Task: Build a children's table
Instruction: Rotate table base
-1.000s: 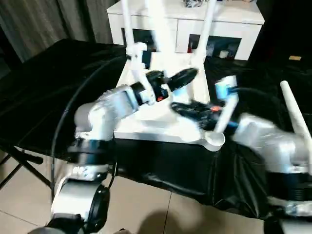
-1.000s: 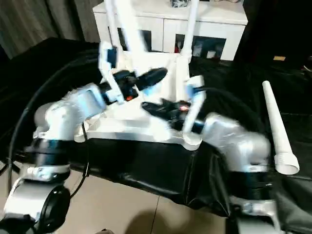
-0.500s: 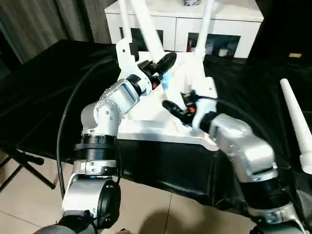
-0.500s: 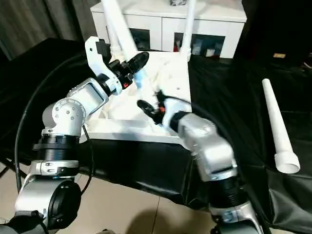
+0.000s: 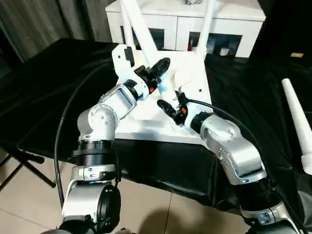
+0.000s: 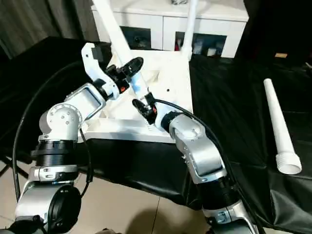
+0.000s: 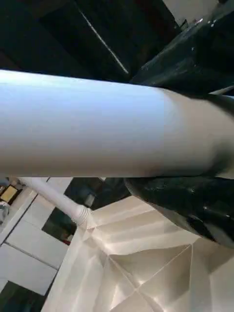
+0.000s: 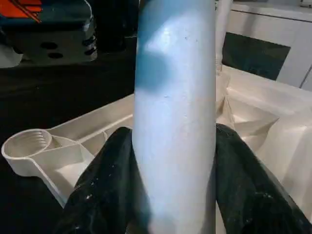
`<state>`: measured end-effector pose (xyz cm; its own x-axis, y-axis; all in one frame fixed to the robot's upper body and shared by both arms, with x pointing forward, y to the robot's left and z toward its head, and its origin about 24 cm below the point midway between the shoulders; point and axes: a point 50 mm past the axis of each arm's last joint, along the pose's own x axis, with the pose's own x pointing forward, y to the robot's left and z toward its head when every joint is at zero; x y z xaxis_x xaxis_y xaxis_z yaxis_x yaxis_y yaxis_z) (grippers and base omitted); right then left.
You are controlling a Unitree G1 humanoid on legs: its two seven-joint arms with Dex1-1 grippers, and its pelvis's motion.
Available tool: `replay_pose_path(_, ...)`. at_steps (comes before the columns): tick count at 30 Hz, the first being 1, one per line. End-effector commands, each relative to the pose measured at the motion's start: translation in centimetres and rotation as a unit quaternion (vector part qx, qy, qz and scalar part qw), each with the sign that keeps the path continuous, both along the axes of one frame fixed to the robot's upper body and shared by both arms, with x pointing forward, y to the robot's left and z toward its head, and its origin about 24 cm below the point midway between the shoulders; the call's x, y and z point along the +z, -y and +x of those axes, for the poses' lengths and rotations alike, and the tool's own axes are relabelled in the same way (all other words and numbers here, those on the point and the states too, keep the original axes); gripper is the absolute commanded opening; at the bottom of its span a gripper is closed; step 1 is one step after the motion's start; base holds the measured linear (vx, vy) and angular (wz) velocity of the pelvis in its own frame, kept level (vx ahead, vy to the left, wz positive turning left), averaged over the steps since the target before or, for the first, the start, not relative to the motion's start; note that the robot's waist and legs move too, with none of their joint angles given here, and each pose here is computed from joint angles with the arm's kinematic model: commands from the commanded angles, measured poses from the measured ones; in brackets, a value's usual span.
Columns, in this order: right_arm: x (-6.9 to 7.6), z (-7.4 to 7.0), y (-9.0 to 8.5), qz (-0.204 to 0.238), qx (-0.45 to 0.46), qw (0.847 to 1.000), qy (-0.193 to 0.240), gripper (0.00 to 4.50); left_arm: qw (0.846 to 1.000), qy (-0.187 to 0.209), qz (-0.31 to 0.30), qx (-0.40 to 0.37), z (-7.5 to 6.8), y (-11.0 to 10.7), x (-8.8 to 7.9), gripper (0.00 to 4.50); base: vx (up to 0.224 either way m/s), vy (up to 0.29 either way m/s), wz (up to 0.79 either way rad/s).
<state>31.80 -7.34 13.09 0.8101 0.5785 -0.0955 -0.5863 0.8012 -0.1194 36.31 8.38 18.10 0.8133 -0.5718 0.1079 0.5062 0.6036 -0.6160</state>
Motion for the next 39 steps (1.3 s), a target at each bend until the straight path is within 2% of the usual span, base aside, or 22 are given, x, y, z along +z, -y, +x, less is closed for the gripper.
replay_pose_path(1,0.8,0.5,-0.1,0.01,0.0,1.0,0.015,1.86,0.999,0.028,-0.003,-0.031,-0.5,0.3,0.9,1.85,0.0,0.0,0.0)
replay_pose_path(2,0.8,0.5,-0.1,0.012,0.001,1.0,0.014,1.86,0.999,0.03,-0.002,-0.033,-0.5,0.3,1.0,1.85,0.0,0.0,0.0)
replay_pose_path(4,0.8,0.5,-0.1,0.022,0.007,1.0,0.011,2.56,0.998,0.039,0.0,-0.04,-0.6,0.2,1.2,1.85,0.0,0.0,0.0)
replay_pose_path(5,0.9,0.5,-0.1,0.034,0.012,0.999,0.004,2.56,0.998,0.048,0.005,-0.051,-0.7,0.2,1.3,1.85,0.0,0.0,0.0)
replay_pose_path(6,1.2,0.6,0.3,0.059,0.03,0.998,-0.015,2.58,0.993,0.072,0.018,-0.095,-1.2,0.2,1.7,1.85,0.0,0.0,0.0)
replay_pose_path(7,1.2,0.6,0.3,0.059,0.03,0.998,-0.015,2.58,0.993,0.072,0.018,-0.095,-1.2,0.2,1.7,1.85,0.0,0.0,0.0)
replay_pose_path(8,1.4,0.6,0.9,0.072,0.048,0.996,-0.034,2.92,0.984,0.094,0.037,-0.145,-1.8,0.3,2.0,1.85,0.0,0.0,0.0)
replay_pose_path(10,1.6,0.7,1.5,0.074,0.069,0.994,-0.049,3.01,0.973,0.111,0.05,-0.196,-2.5,0.5,2.3,1.84,0.0,0.0,0.0)
replay_pose_path(11,1.6,0.7,1.5,0.074,0.07,0.993,-0.05,3.01,0.972,0.112,0.051,-0.199,-2.5,0.5,2.3,1.84,0.0,0.0,0.0)
replay_pose_path(12,1.8,0.4,2.2,0.077,0.118,0.987,-0.082,3.01,0.954,0.129,0.07,-0.263,-3.4,0.6,2.4,1.84,0.0,0.0,0.0)
replay_pose_path(13,1.9,0.3,2.4,0.079,0.139,0.983,-0.093,3.01,0.947,0.132,0.077,-0.281,-3.7,0.6,2.4,1.84,0.0,0.0,0.0)
replay_pose_path(14,1.9,0.3,2.4,0.079,0.139,0.983,-0.093,3.01,0.947,0.132,0.077,-0.281,-3.7,0.6,2.4,1.84,0.0,0.0,0.0)
replay_pose_path(17,1.7,-0.5,3.1,0.081,0.209,0.965,-0.136,3.01,0.93,0.155,0.077,-0.324,-4.3,0.3,3.0,1.84,0.0,0.0,0.0)
replay_pose_path(23,1.1,-0.9,4.0,0.082,0.252,0.947,-0.182,3.01,0.911,0.177,0.069,-0.365,-4.8,-0.3,3.9,1.84,0.0,0.0,0.0)
replay_pose_path(24,1.1,-0.9,4.0,0.081,0.254,0.946,-0.184,2.75,0.91,0.178,0.069,-0.368,-4.8,-0.3,3.9,1.84,0.0,0.0,0.0)
replay_pose_path(28,1.0,-1.2,3.9,0.079,0.274,0.938,-0.198,2.51,0.907,0.18,0.071,-0.374,-4.8,-0.5,3.9,1.84,0.0,0.0,0.0)
replay_pose_path(34,0.8,-1.3,3.9,0.074,0.277,0.936,-0.203,2.07,0.909,0.184,0.068,-0.367,-4.5,-0.8,4.0,1.84,0.0,0.0,0.0)
replay_pose_path(36,0.8,-1.1,3.8,0.075,0.264,0.941,-0.197,1.99,0.912,0.186,0.066,-0.361,-4.3,-0.9,4.1,1.84,0.0,0.0,0.0)
replay_pose_path(39,0.9,-0.4,3.6,0.075,0.224,0.955,-0.177,1.91,0.928,0.187,0.103,-0.305,-3.4,-1.1,3.8,1.84,0.0,0.0,0.0)
